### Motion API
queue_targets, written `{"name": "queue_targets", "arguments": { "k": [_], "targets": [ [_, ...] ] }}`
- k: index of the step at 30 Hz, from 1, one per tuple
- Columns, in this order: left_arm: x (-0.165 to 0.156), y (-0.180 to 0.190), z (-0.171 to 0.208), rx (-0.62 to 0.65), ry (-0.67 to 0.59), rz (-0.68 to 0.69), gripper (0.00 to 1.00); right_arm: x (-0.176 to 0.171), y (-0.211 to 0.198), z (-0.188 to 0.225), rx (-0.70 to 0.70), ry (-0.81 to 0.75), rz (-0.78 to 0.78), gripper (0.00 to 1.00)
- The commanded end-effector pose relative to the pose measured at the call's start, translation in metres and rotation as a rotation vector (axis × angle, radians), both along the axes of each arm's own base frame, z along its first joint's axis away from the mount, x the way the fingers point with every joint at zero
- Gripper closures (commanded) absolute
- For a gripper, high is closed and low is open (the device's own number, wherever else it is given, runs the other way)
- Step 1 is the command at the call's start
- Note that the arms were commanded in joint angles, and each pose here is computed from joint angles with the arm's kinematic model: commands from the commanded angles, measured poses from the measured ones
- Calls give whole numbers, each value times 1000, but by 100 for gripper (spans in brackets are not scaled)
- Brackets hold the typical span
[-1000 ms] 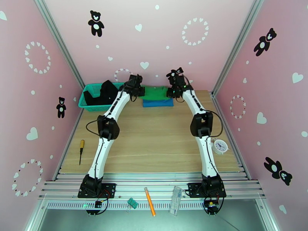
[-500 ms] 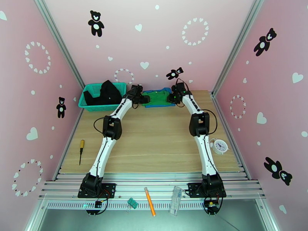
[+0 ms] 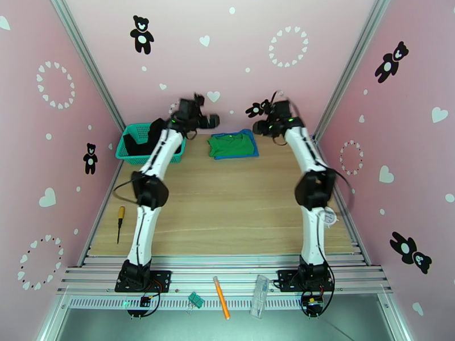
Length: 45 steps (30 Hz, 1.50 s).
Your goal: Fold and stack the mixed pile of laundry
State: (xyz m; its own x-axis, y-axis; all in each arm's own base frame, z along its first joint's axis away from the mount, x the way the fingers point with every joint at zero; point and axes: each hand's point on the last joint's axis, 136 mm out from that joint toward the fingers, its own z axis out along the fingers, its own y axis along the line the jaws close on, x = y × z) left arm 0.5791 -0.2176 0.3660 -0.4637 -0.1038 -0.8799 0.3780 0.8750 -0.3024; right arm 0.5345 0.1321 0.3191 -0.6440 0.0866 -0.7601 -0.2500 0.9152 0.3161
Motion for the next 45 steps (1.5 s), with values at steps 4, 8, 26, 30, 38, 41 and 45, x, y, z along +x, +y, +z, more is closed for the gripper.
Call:
{"name": "queue_targets", "arguments": {
  "k": [4, 8, 26, 30, 38, 41, 45],
  "targets": [
    [-44, 75, 18, 188, 17, 191, 2, -103, -13, 19, 16, -16, 22, 43],
    [-41, 151, -20, 125, 191, 352, 1, -162, -4, -11, -28, -7, 83, 43],
    [69, 269, -244, 237, 468, 585, 2, -263, 72, -194, -172, 282, 187, 36],
    [76, 268, -283, 243, 508, 566, 2, -262, 89, -213, -204, 329, 213, 36],
    [69, 264, -329, 240, 597, 545, 3, -252, 122, -234, -242, 379, 261, 36],
    [64, 262, -351, 228, 645, 532, 20, -250, 132, -237, -244, 387, 274, 37],
    [62, 255, -360, 169, 674, 499, 84, -250, 137, -236, -245, 386, 279, 39]
  ]
}}
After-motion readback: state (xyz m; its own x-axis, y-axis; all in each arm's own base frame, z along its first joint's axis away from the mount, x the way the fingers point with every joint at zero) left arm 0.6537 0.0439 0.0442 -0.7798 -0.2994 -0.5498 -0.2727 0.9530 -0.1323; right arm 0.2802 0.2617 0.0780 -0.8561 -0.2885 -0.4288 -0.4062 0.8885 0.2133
